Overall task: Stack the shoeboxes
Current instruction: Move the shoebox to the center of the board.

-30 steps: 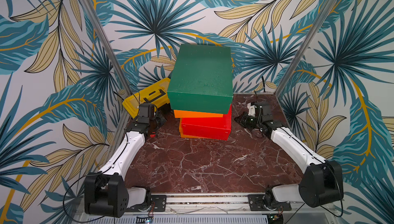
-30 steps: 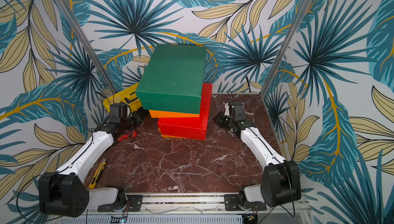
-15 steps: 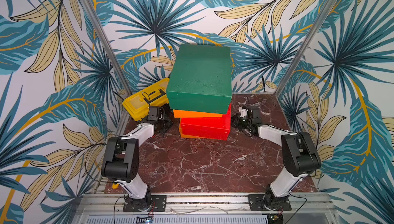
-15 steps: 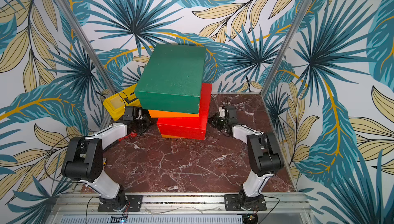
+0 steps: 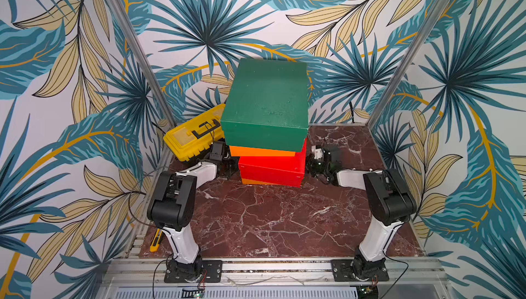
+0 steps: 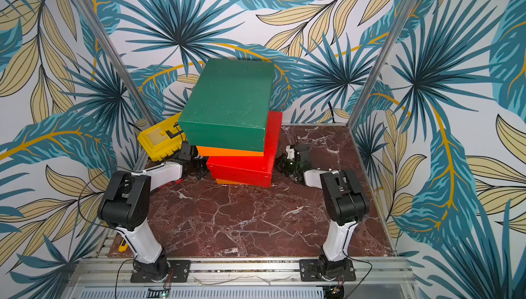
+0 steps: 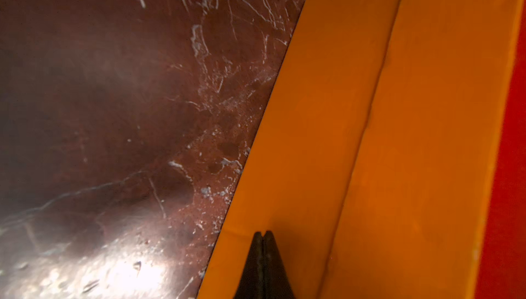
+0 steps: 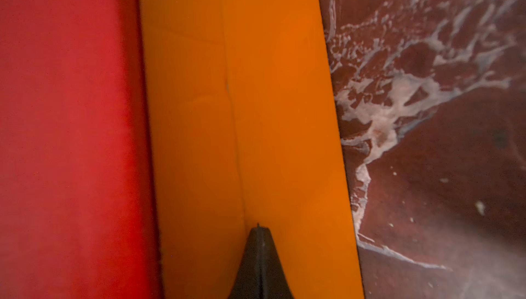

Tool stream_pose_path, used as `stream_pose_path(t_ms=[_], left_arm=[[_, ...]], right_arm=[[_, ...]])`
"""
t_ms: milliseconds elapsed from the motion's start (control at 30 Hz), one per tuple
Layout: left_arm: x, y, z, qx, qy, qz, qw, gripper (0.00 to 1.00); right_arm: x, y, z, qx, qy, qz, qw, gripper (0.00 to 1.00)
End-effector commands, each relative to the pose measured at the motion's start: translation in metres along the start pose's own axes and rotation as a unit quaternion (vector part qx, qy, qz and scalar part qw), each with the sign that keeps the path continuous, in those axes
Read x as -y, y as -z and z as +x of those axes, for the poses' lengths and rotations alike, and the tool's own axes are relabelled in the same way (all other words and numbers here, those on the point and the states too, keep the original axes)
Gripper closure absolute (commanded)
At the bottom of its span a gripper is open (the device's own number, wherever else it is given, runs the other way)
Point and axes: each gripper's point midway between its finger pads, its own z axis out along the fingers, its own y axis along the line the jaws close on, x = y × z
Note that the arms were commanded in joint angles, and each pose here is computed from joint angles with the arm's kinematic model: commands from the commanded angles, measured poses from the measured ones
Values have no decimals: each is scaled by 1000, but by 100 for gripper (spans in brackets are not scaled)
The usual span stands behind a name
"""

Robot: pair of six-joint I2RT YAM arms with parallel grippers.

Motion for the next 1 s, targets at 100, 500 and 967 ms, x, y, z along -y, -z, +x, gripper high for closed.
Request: stream_pose_path(t_ms=[100,500,967], left_arm=[[43,-6,32,-22,-36,38,998,100],[54,-2,87,-43,-70,35,996,100],[26,24,116,-48,-85,25,995,100]], right_arm=[[16,6,34,-14,-26,-5,1000,100],[40,58,78,10,-43,6,999,100],[69,140,92,59,-21,150,987,100]])
